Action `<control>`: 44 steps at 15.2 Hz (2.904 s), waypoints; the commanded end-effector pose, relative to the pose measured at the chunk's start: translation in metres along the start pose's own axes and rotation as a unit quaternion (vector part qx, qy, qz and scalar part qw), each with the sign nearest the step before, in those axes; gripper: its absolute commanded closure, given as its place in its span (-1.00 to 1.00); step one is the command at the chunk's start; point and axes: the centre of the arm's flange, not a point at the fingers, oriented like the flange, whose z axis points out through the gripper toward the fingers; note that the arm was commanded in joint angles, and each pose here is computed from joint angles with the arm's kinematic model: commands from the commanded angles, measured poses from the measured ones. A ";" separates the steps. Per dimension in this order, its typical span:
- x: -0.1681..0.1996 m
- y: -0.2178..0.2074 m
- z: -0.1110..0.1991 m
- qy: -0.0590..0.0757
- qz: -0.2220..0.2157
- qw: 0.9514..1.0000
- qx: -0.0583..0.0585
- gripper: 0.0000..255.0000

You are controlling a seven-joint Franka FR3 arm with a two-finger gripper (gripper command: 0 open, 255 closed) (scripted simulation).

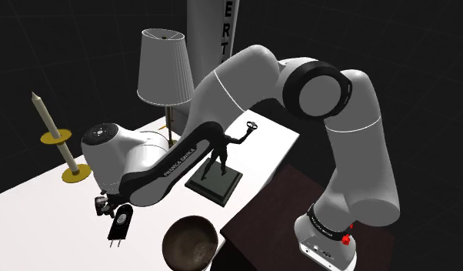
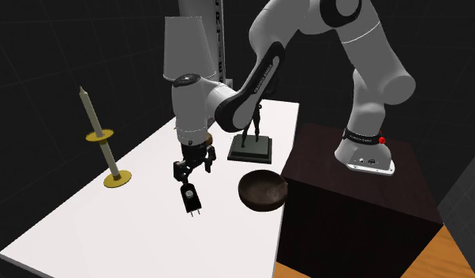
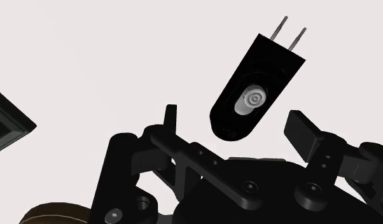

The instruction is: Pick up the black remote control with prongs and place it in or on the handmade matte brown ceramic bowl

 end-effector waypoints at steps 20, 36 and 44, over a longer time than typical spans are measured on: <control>0.002 -0.028 0.065 -0.003 0.011 1.000 0.001 1.00; 0.004 -0.028 0.018 -0.003 0.011 1.000 0.001 1.00; 0.006 -0.028 -0.025 -0.003 0.011 1.000 0.001 1.00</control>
